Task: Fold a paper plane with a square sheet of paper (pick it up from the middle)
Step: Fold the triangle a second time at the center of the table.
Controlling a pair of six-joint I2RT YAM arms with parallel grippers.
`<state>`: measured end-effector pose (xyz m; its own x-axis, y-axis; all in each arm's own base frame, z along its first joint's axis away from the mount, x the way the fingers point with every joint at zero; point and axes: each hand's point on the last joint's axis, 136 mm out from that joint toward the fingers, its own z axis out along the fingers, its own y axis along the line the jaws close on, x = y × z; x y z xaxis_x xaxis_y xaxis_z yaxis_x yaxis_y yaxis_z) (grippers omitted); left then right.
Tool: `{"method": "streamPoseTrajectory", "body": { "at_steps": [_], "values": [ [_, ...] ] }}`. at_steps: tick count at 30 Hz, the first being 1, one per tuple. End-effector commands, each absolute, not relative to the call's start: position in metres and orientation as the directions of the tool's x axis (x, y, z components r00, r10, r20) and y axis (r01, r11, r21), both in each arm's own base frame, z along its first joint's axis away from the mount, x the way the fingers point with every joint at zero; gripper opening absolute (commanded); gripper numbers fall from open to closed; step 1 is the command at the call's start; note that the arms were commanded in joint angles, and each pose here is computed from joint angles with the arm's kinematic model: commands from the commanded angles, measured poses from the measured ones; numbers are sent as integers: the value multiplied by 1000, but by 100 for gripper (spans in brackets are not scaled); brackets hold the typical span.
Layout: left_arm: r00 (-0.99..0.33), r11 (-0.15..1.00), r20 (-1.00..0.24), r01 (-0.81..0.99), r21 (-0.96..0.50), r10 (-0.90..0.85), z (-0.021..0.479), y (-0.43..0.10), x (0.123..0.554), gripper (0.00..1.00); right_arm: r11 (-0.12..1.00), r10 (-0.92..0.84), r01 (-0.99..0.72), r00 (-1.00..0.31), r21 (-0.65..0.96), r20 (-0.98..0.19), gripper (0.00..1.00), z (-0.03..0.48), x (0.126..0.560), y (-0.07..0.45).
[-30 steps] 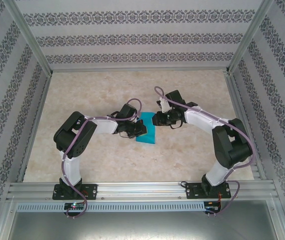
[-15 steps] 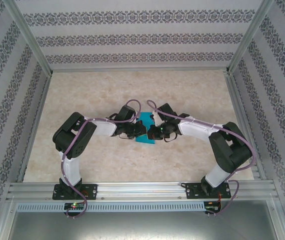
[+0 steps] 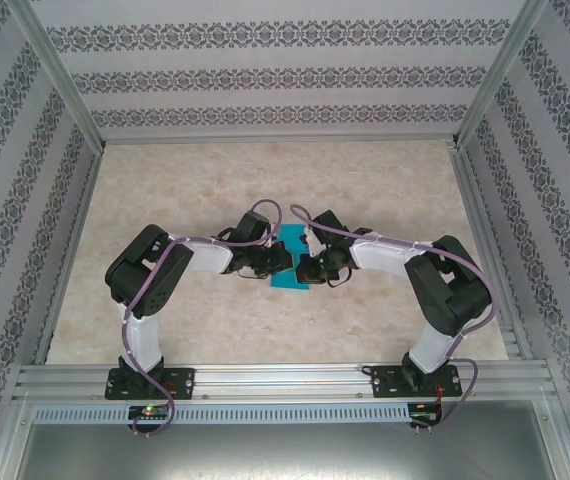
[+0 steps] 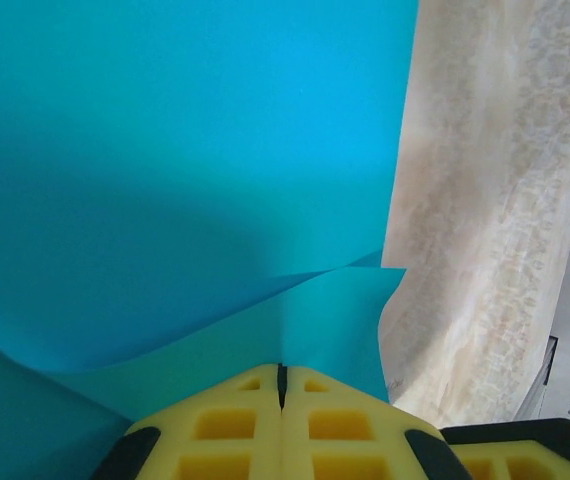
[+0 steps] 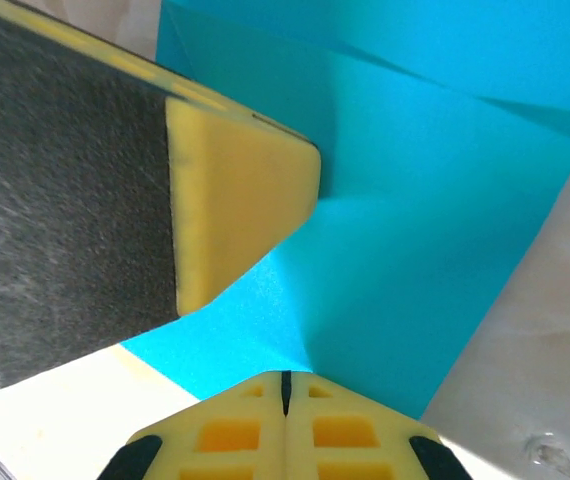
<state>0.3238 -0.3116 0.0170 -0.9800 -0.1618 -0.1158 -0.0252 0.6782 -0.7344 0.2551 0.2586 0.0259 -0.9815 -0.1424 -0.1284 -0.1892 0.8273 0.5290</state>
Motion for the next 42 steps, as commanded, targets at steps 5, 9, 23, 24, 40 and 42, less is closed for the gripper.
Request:
{"method": "streamPoseTrajectory", "body": {
  "at_steps": [5,9,23,24,40,42],
  "values": [
    [-979,840,31,-190,-509,-202,-58,-264,278,0,855,-188,-218,-976,472,-110,4,17,250,252],
    [-978,843,33,-195,-501,-206,-59,-263,278,0,863,-196,-225,-974,451,-110,4,17,250,248],
    [-979,845,35,-190,-500,-200,-61,-262,276,0,836,-176,-222,-975,502,-137,5,32,255,259],
    [-979,843,35,-191,-502,-200,-60,-262,277,0,832,-174,-227,-973,506,-151,5,36,258,261],
    [-977,845,41,-201,-496,-208,-63,-261,276,0,863,-193,-226,-974,452,-119,0,16,262,257],
    [-976,846,41,-206,-491,-214,-63,-260,275,0,865,-202,-230,-973,446,-112,0,16,258,254]
  ]
}}
